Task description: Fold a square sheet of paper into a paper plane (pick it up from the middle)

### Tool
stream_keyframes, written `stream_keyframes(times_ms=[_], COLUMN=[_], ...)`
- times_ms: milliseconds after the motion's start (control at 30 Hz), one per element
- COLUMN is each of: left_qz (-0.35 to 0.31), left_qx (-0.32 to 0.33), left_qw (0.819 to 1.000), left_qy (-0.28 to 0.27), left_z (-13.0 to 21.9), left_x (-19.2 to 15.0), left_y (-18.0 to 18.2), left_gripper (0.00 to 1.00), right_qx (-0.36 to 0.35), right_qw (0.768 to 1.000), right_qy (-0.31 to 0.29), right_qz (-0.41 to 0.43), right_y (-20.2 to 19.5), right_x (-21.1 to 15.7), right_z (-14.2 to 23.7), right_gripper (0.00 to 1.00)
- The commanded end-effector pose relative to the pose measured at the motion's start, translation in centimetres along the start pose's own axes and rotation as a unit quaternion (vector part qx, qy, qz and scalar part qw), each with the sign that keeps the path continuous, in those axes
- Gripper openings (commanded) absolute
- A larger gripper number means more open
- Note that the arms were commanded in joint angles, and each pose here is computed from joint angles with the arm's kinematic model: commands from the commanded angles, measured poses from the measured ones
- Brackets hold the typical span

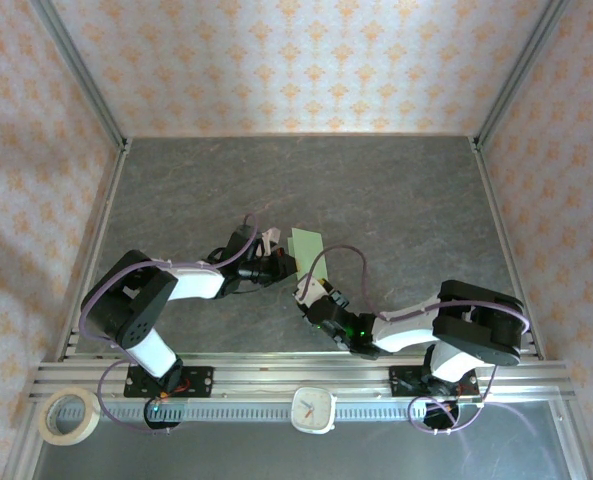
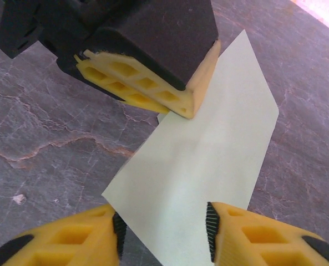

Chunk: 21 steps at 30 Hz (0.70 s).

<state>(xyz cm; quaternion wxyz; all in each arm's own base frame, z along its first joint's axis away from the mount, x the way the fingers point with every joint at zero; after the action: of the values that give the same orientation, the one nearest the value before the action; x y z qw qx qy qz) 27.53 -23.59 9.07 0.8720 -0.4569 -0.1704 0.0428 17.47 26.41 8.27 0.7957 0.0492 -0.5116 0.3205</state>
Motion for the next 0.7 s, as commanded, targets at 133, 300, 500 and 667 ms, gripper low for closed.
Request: stream_keyframes(times_ms=[133,300,500,667], left_qz=[-0.002,-0.004,-0.002,-0.002], left_qx=[-0.004,-0.002,0.001,0.001], left_qw=[1.0,1.0,1.0,1.0], left_qy=[-0.002,-0.001,0.0,0.001], left_z=[0.2,0.2,0.1,0.2], left_x=[0.5,0.5,0.4,0.3], left_y=[-0.6,-0.6,-0.4,-0.3], left_gripper=[0.0,0.0,0.0,0.0], right_qx=[-0.013,-0.004,0.01,0.008], right_qw=[1.0,0.999,0.998,0.998], right_qy=[-0.024,-0.03,-0.045,-0.043], right_qz=[-0.01,-0.021,-0.036,-0.034], right_y=[-0.7,-0.5,-0.2,-0.1], right_x=[0.6,0.9,1.7,1.6], right_z=[0.7,0.9,1.0,0.8], right_gripper=[0.33,0.32,0.33,0.31])
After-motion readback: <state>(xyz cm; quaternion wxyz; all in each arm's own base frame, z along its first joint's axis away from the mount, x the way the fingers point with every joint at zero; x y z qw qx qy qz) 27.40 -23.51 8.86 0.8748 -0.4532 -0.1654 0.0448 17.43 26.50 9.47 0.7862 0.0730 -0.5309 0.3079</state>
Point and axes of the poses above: each hand's point on the last joint's axis, 136 mm out from that joint toward the fingers, its own z axis back along the fingers, its own y axis along the line the jaws close on, x = y × z, the point moved 5 cm from there along z, back along the fingers, and after that the axes turned 5 degrees about -z, right-handed, at the moved point
